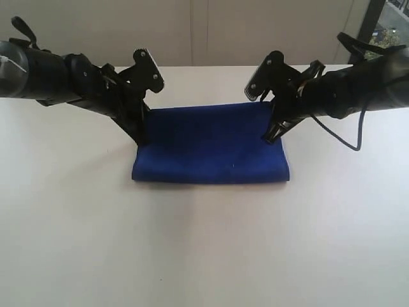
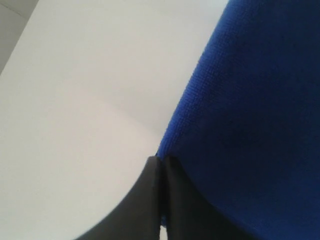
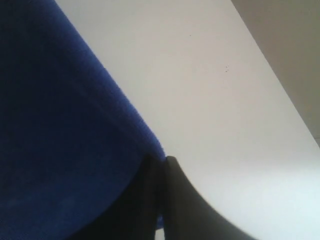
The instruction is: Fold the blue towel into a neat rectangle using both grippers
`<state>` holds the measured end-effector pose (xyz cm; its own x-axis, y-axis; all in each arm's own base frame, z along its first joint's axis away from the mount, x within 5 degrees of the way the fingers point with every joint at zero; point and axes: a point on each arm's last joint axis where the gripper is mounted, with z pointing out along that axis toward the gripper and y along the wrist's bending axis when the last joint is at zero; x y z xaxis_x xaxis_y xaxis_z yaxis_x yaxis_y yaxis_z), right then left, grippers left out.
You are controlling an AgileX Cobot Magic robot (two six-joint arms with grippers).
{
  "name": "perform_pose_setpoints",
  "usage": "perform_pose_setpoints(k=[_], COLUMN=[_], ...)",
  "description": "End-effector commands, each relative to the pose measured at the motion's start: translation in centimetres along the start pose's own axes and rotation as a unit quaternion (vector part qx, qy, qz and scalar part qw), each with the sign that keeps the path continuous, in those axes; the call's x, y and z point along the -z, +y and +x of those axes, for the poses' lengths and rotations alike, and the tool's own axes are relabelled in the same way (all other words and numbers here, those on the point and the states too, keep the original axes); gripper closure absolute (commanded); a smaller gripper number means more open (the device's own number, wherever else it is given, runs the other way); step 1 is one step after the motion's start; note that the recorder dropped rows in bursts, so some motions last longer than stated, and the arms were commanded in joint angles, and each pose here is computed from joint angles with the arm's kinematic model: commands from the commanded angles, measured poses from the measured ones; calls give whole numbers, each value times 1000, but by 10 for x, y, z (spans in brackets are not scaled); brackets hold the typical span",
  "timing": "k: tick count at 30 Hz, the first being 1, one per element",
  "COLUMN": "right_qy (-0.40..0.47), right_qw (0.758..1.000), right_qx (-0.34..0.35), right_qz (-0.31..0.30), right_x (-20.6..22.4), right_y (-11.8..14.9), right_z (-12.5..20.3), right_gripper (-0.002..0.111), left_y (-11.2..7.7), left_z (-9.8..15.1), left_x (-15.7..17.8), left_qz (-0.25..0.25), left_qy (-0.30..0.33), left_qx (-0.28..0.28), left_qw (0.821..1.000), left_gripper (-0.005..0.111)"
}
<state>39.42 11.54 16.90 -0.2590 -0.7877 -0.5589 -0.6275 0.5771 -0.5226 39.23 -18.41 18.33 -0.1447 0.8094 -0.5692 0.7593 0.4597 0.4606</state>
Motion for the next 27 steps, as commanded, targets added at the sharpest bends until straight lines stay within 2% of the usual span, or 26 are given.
perform_pose_setpoints(k=[1, 12, 27], right_qy=[-8, -15, -16], right_qw=[1000, 1000, 1000], right_qx=[-3, -3, -3], right_qz=[11, 16, 17], right_x=[-1, -1, -1], right_y=[-5, -6, -6], right_z=[0, -1, -1], right_gripper=[108, 108, 108], left_y=[3, 12, 13], left_z=[-1, 1, 1], left_x=[2, 13, 12], left_qz=[-3, -2, -9], left_qy=[-3, -2, -4], left_qx=[8, 27, 28], left_qw=[1000, 1000, 1000], left_gripper=[107, 107, 107])
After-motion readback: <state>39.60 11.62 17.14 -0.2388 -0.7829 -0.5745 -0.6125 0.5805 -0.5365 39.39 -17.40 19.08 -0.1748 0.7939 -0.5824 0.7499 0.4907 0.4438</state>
